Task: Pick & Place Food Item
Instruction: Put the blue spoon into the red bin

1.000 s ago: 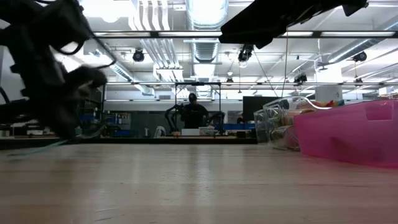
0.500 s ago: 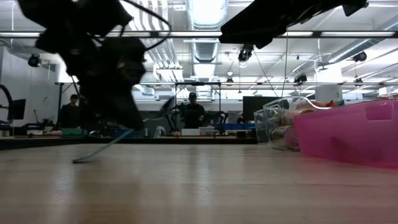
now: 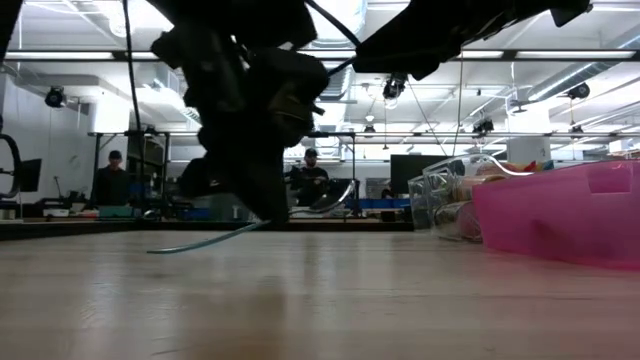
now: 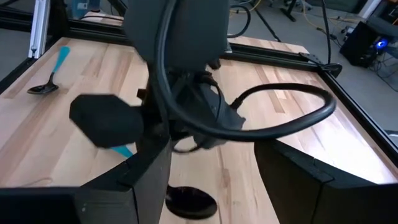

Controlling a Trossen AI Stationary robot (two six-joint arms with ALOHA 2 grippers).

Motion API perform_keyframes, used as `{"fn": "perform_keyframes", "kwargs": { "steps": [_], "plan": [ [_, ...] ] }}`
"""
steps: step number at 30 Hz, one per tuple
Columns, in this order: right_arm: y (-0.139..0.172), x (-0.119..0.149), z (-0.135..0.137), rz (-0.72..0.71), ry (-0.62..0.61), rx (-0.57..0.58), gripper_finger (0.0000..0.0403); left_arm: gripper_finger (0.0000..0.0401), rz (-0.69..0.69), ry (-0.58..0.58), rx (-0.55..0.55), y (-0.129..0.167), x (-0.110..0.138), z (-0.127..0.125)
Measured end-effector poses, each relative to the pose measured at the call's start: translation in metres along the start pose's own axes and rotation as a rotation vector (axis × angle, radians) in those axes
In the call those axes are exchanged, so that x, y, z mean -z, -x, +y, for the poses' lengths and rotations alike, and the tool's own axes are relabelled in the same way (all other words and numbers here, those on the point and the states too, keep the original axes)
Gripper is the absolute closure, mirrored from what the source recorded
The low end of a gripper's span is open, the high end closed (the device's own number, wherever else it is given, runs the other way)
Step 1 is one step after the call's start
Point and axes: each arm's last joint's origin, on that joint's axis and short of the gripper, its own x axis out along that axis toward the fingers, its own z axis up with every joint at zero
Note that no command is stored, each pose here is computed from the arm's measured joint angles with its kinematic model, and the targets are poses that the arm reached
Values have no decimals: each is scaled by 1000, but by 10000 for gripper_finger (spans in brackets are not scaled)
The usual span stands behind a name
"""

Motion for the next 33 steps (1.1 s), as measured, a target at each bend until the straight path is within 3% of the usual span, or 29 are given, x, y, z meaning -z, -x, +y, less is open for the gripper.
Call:
{"fn": "perform_keyframes", "kwargs": {
  "steps": [15, 24, 30, 33],
  "plan": [
    [0, 4, 0, 12, 6, -1, 176, 390, 26, 184, -58, -22, 2, 10],
    [0, 4, 0, 11, 5, -3, 176, 390, 7, 178, -60, -20, 1, 9],
    [0, 4, 0, 11, 4, -4, 176, 390, 5, 55, -59, -20, 1, 9],
    [0, 4, 0, 11, 4, -4, 176, 389, 1, 67, -60, -20, 1, 9]
  ]
}}
